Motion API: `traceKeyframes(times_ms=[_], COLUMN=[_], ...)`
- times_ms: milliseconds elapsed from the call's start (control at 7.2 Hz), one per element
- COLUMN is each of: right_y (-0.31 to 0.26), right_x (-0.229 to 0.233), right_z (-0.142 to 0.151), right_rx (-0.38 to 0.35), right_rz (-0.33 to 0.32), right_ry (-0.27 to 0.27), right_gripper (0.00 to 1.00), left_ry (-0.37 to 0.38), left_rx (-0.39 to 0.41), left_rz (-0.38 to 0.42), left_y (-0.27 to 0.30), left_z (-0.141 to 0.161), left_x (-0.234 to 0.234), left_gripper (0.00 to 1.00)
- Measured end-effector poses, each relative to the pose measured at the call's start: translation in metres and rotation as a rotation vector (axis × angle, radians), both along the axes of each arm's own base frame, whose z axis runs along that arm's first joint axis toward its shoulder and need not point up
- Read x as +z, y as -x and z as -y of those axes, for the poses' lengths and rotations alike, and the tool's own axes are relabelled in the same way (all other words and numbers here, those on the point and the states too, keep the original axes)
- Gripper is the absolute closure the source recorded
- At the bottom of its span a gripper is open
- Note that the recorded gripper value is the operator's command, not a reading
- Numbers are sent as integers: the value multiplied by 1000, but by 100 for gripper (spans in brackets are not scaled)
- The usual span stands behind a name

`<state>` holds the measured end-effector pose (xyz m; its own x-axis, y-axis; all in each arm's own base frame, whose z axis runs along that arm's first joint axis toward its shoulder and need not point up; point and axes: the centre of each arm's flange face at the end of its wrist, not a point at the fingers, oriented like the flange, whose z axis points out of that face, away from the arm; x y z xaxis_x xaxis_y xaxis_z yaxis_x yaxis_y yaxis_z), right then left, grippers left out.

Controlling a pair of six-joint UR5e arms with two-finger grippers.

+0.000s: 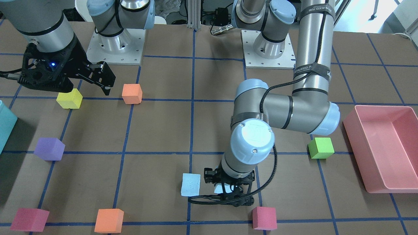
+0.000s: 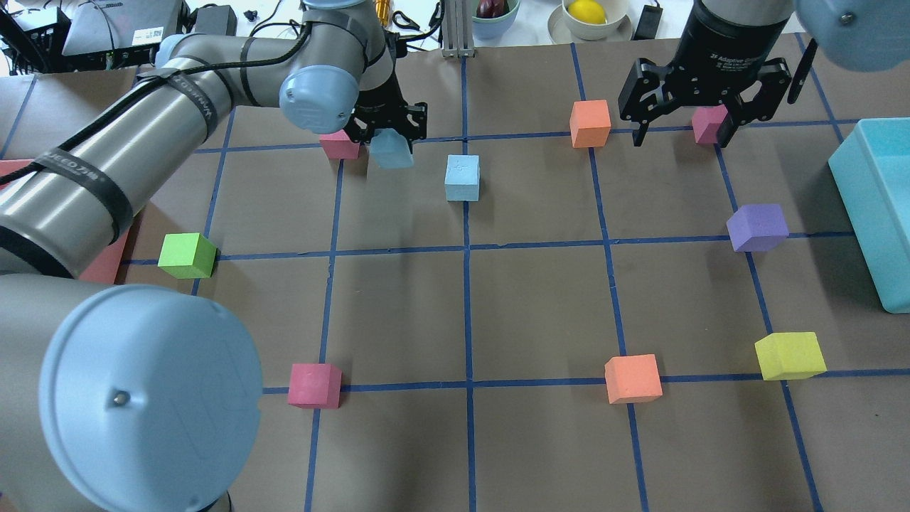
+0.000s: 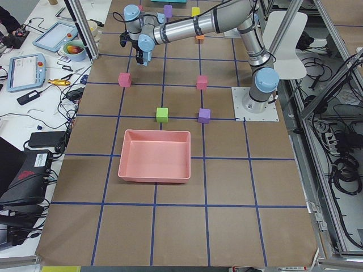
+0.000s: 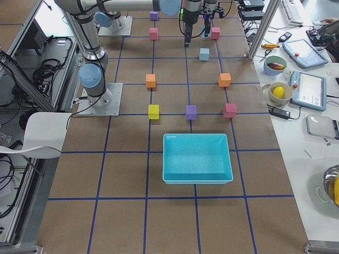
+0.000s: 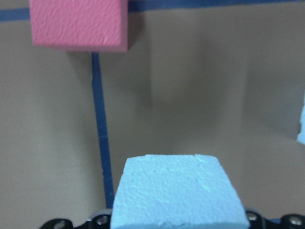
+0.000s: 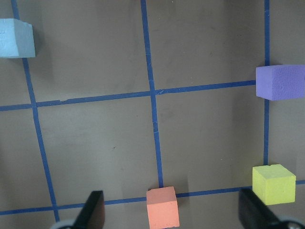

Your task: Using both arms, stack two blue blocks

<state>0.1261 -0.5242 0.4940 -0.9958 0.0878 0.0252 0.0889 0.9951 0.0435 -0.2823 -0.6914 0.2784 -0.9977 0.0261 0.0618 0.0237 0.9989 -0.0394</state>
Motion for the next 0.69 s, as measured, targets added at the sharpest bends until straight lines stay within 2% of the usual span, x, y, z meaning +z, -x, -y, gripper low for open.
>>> traceKeyframes(times_ms=[278, 556, 694], right_y=[-1, -2, -3], right_x=[4, 6, 8], right_z=[-1, -6, -9], right_rx=[3, 5, 6], right_rz=[1, 8, 9], right_ry=[7, 11, 12], right_gripper=[0, 0, 0], left_ry=[16, -31, -53], left_rx=[30, 9, 2], left_rz=[-4, 18, 29], left_y=[62, 85, 88], left_z=[4, -2, -4], left_x=[-10, -33, -38], left_gripper=[55, 52, 34])
